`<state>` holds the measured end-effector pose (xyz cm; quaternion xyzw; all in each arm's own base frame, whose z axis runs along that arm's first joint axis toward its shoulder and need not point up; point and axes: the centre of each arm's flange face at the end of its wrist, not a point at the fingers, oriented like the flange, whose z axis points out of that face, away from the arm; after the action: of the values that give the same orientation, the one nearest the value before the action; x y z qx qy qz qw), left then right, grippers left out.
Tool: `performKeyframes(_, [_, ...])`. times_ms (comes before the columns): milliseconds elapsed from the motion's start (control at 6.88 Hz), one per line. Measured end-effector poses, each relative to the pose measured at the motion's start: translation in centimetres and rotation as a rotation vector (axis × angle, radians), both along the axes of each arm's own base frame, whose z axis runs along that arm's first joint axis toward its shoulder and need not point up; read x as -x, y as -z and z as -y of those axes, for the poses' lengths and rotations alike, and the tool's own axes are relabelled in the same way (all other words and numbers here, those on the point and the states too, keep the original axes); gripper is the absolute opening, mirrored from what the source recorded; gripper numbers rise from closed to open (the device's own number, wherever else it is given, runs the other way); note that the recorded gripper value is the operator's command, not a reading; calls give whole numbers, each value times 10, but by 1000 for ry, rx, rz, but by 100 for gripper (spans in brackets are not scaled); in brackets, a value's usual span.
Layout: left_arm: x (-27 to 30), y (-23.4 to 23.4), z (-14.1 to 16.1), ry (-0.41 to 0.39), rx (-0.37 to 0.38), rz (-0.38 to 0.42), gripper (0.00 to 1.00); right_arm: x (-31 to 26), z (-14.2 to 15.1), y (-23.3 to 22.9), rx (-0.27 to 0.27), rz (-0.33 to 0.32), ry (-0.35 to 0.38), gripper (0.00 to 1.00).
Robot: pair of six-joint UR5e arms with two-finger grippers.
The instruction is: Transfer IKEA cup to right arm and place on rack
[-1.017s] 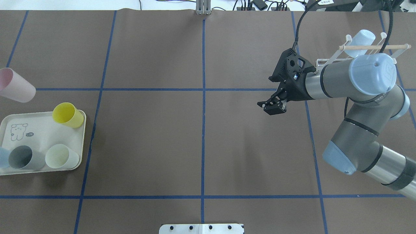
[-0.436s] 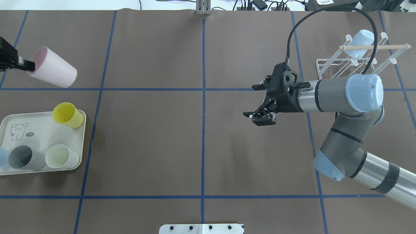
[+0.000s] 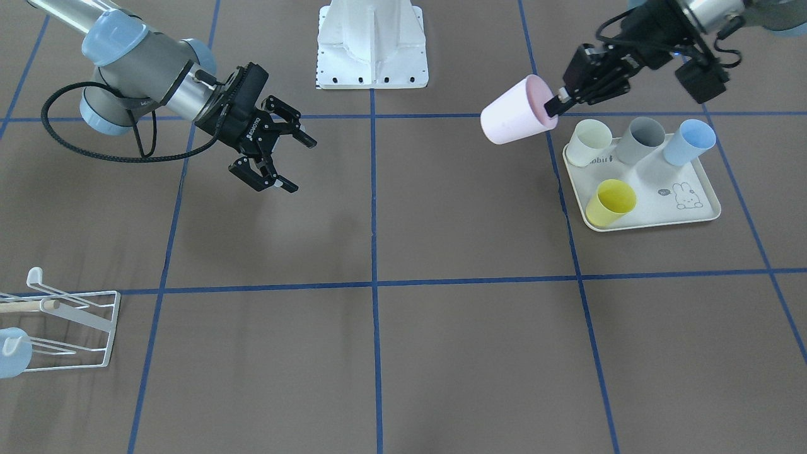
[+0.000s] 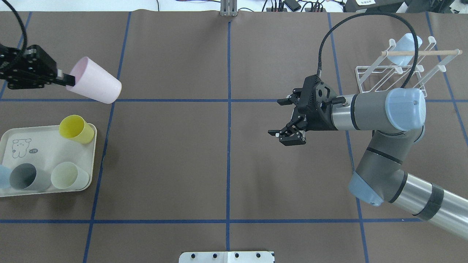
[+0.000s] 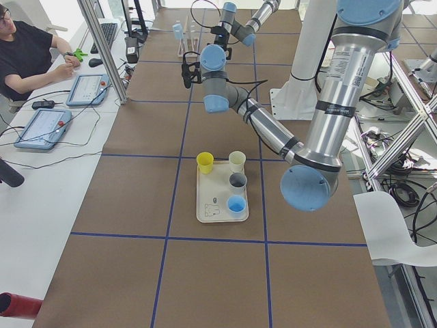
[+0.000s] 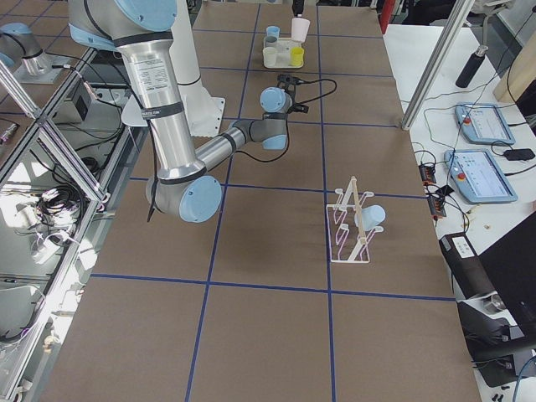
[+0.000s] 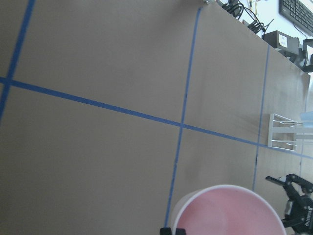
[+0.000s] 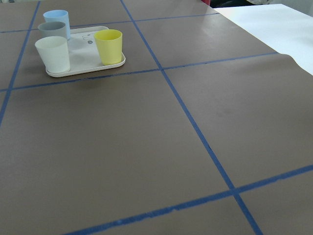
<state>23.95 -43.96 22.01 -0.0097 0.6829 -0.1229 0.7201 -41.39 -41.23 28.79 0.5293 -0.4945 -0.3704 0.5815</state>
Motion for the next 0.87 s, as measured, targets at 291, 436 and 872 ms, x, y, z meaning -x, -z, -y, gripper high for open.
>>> performKeyframes(291, [-76, 47, -19, 11, 66, -77, 0, 10, -17, 8, -15, 75, -8, 98])
performKeyframes(436, [-107, 60, -26, 14, 86, -95, 0, 15, -25, 10, -22, 101, -12, 99])
performKeyframes(872, [-172, 74, -42, 3, 104, -100, 0, 24, -36, 17, -33, 129, -7, 99])
